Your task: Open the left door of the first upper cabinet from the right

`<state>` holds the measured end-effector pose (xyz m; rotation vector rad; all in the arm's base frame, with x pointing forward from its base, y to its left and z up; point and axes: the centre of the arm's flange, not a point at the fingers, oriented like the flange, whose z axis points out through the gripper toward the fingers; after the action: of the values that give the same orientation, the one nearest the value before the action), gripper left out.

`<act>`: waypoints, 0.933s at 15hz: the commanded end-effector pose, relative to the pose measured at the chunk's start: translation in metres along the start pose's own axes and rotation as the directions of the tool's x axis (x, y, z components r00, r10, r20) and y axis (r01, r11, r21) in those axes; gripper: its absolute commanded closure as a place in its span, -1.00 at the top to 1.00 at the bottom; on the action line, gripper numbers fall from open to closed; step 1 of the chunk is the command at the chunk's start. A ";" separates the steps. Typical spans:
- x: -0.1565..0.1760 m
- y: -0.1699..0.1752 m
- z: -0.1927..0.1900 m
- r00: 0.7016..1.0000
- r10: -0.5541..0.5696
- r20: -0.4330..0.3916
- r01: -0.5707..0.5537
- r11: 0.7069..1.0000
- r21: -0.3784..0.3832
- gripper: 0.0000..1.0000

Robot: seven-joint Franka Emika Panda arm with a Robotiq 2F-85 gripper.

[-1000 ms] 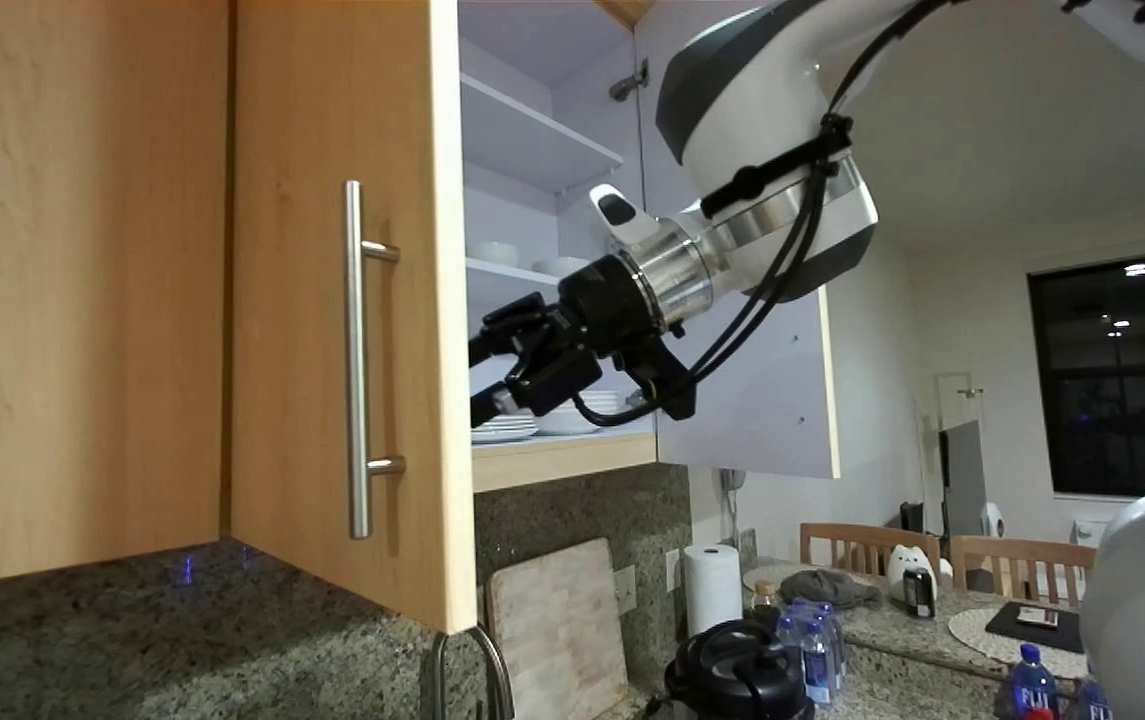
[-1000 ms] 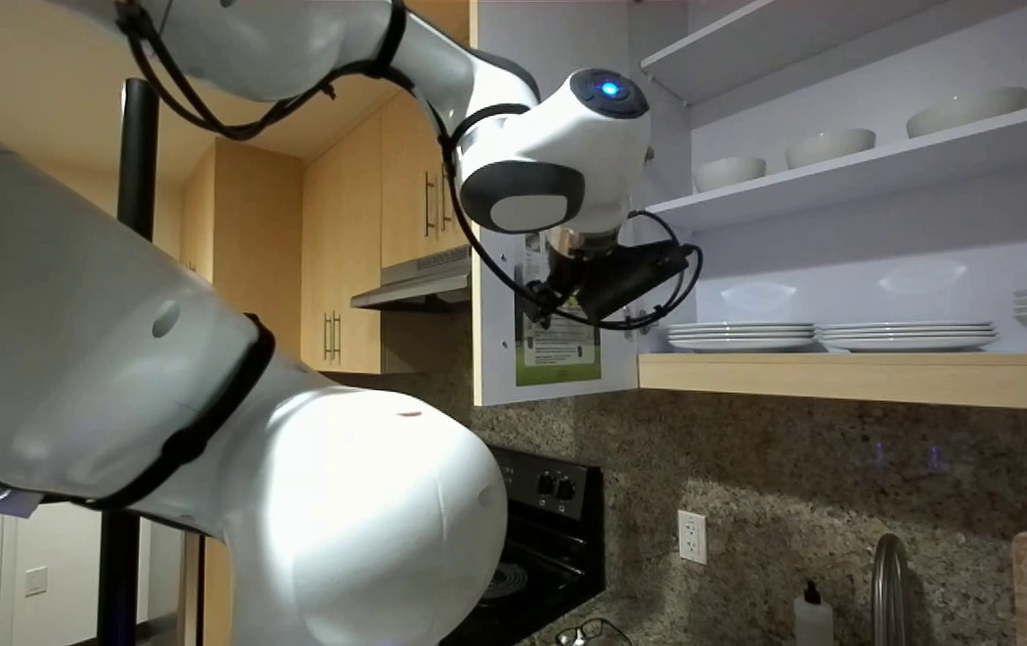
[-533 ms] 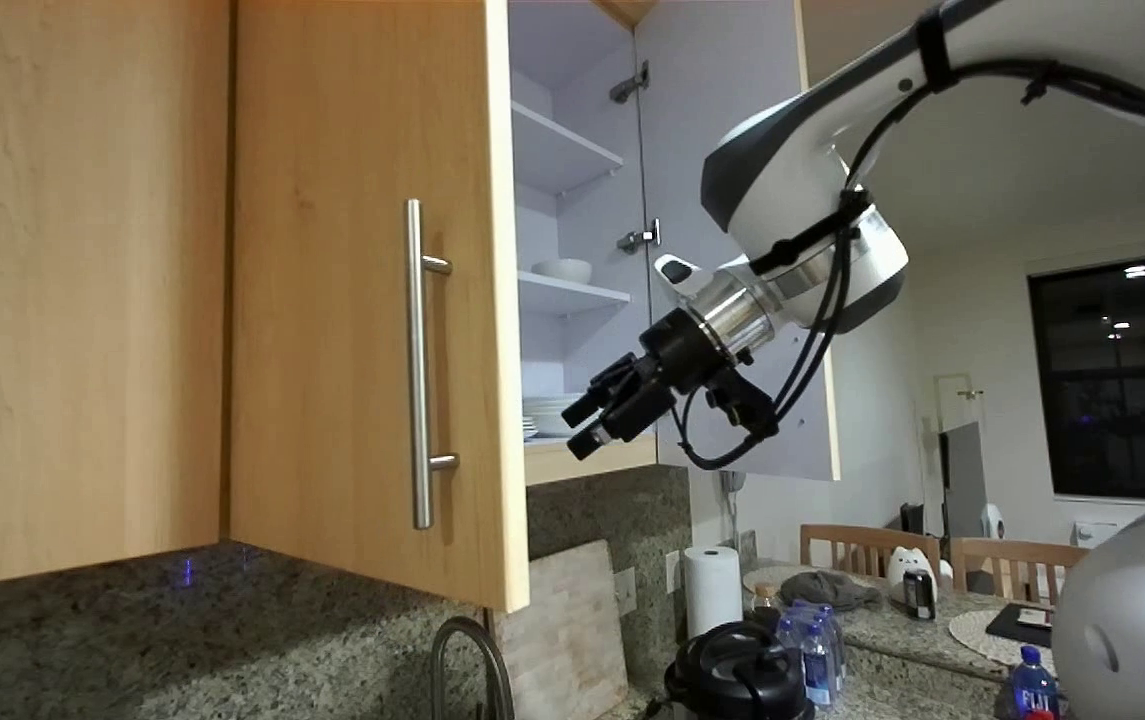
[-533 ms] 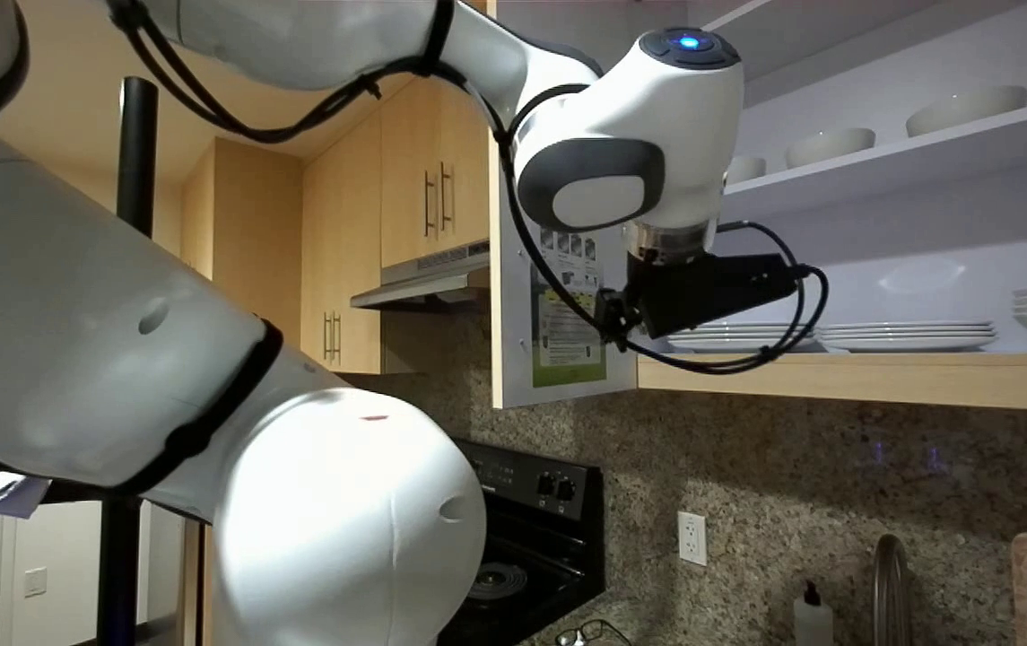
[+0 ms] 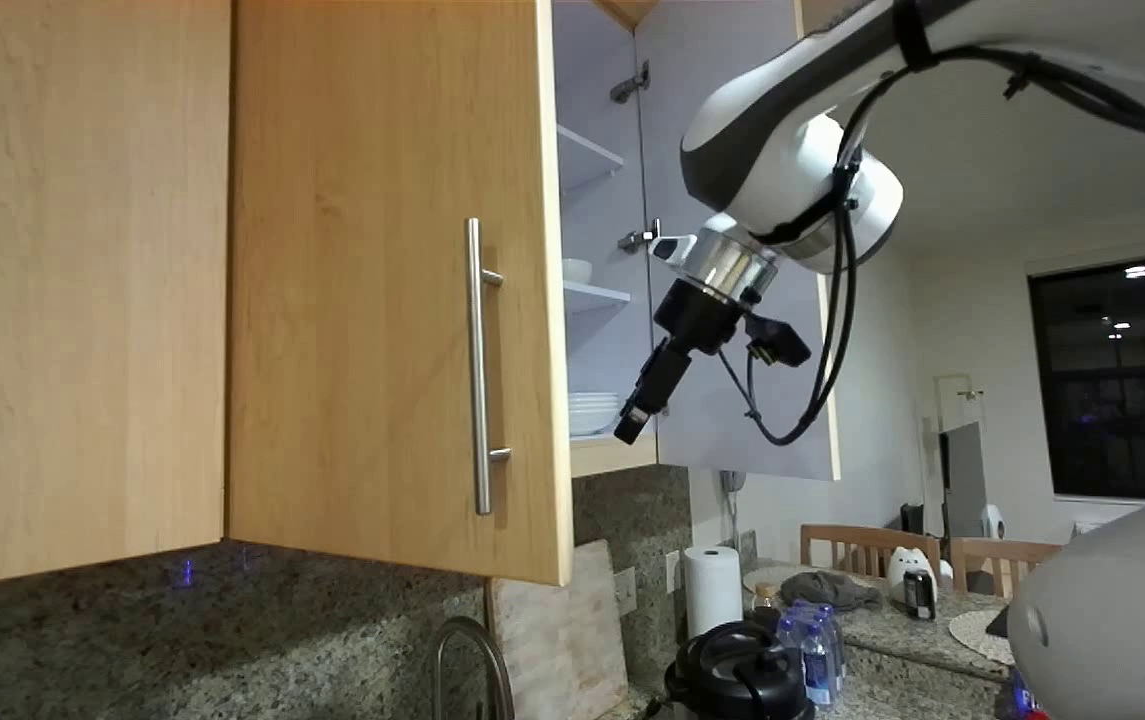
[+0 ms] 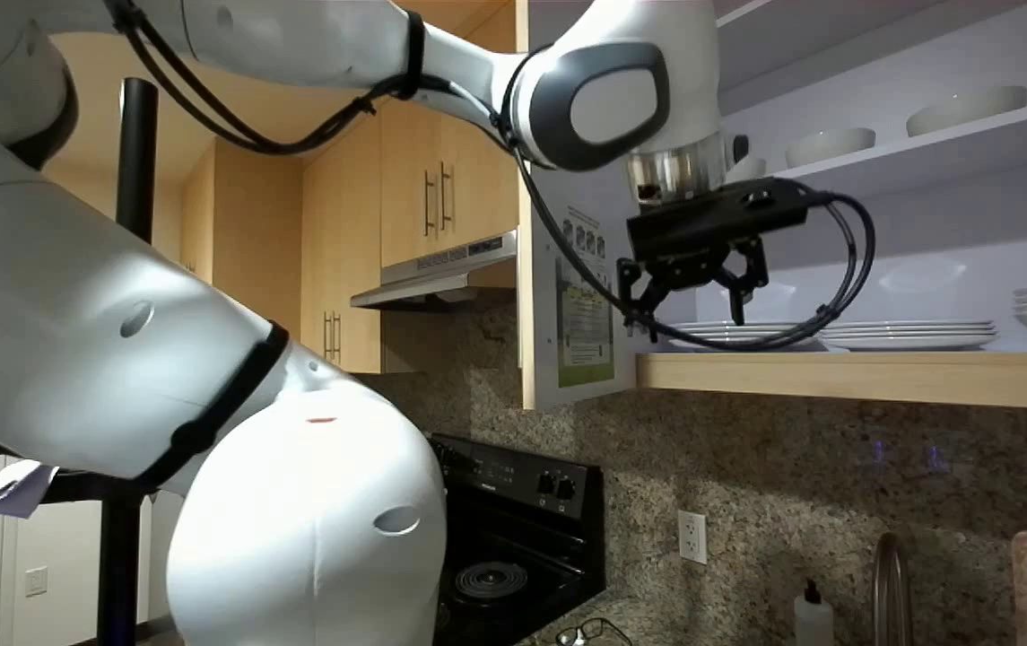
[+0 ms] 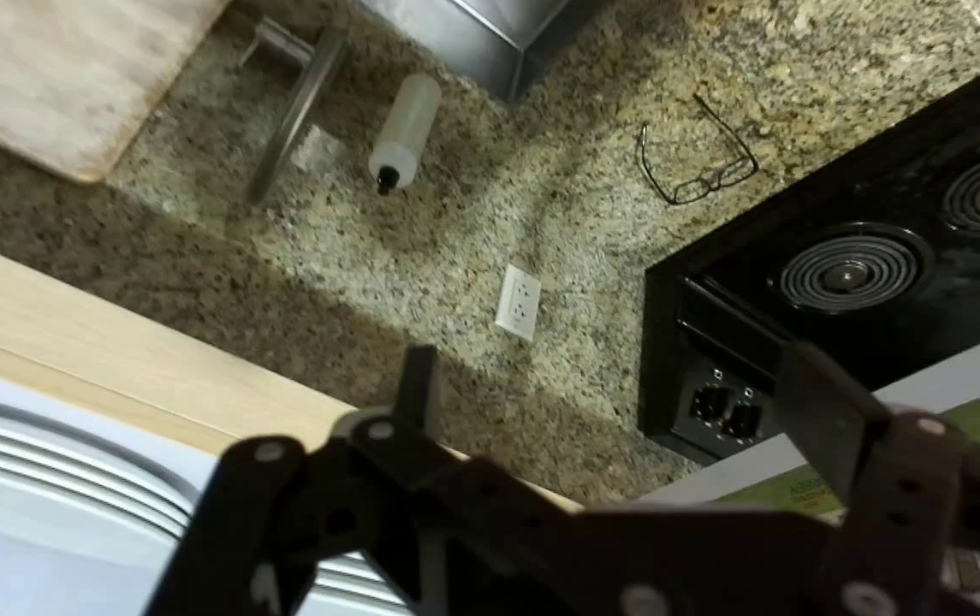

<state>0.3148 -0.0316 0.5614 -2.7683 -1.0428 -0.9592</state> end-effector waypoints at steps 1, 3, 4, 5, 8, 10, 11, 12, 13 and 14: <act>0.034 0.009 -0.046 0.980 0.109 0.169 -0.108 0.994 -0.015 1.00; 0.047 0.013 -0.066 0.952 0.164 0.260 -0.166 0.986 -0.016 1.00; 0.052 0.015 -0.075 0.932 0.189 0.310 -0.189 0.981 -0.029 1.00; 0.056 0.017 -0.082 0.908 0.217 0.359 -0.216 0.975 -0.042 1.00; 0.065 0.018 -0.094 0.832 0.274 0.483 -0.295 0.955 -0.034 1.00; 0.070 0.017 -0.094 0.777 0.297 0.555 -0.350 0.937 -0.011 1.00; 0.072 0.016 -0.092 0.773 0.305 0.556 -0.360 0.933 -0.011 1.00; 0.057 0.007 -0.091 0.809 0.284 0.514 -0.321 0.947 -0.018 1.00; 0.061 0.008 -0.089 0.800 0.288 0.526 -0.334 0.943 -0.009 1.00; 0.064 0.010 -0.087 0.795 0.291 0.532 -0.341 0.940 -0.005 1.00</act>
<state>0.3116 -0.0223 0.6698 -3.0539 -0.5820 -0.0950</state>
